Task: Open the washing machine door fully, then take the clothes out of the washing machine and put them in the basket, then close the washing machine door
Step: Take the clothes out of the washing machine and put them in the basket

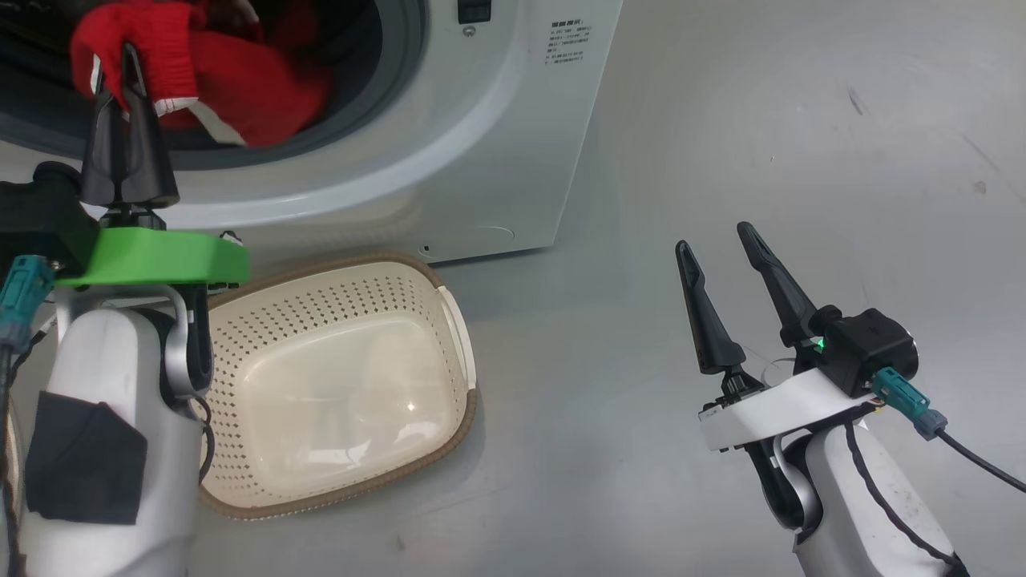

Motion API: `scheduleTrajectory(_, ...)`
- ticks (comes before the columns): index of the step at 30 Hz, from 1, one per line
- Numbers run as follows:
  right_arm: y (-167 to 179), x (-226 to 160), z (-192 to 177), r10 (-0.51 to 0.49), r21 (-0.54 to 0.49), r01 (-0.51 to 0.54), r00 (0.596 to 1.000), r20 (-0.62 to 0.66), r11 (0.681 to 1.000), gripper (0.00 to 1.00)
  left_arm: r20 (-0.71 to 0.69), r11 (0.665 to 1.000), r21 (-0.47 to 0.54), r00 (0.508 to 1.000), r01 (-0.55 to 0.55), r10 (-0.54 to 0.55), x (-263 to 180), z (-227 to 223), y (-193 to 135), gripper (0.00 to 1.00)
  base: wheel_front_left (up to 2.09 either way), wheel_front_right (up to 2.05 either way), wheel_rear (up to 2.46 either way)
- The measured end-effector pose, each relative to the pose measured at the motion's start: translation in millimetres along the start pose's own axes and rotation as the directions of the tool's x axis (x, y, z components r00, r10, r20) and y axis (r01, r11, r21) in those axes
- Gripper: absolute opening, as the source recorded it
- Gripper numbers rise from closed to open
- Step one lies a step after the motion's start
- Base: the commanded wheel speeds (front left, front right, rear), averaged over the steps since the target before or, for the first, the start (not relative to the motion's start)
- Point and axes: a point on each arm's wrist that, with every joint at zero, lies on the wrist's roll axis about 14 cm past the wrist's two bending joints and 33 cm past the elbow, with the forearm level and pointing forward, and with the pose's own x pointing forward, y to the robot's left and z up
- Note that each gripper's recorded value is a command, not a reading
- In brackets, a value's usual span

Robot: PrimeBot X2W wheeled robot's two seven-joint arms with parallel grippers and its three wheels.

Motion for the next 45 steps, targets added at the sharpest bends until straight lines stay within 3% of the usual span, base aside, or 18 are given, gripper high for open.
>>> scheduleTrajectory(9,5.3,-9.2,11.6,0.006,-0.001,-0.006,1.0,0.028,1.0,1.0,0.18,0.999,0.021,0.983,0.029,-0.032,-7.9,67.4,-13.0,0.0,0.0,0.0,0.0)
scheduleTrajectory(18,8.5,-9.3,11.5,0.017,0.001,-0.017,0.999,0.029,1.0,1.0,0.109,1.0,0.027,0.994,-0.007,0.004,-33.1,44.2,-2.8,0.0,0.0,0.0,0.0)
scheduleTrajectory(25,8.6,-6.0,8.5,0.021,0.002,-0.021,0.999,0.025,1.0,1.0,-0.026,0.998,-0.006,0.997,-0.069,0.068,-59.0,-0.6,13.8,0.0,0.0,0.0,0.0)
scheduleTrajectory(34,3.3,0.0,-9.1,0.012,0.013,-0.012,1.0,-0.016,1.0,1.0,-0.256,0.99,-0.028,0.958,-0.137,0.126,-92.1,-77.3,29.4,0.0,0.0,0.0,0.0)
scheduleTrajectory(45,-2.1,19.2,-24.5,0.02,0.019,-0.02,0.999,-0.037,1.0,1.0,-0.515,0.974,-0.043,0.841,-0.22,0.167,-131.8,-170.5,42.0,0.0,0.0,0.0,0.0)
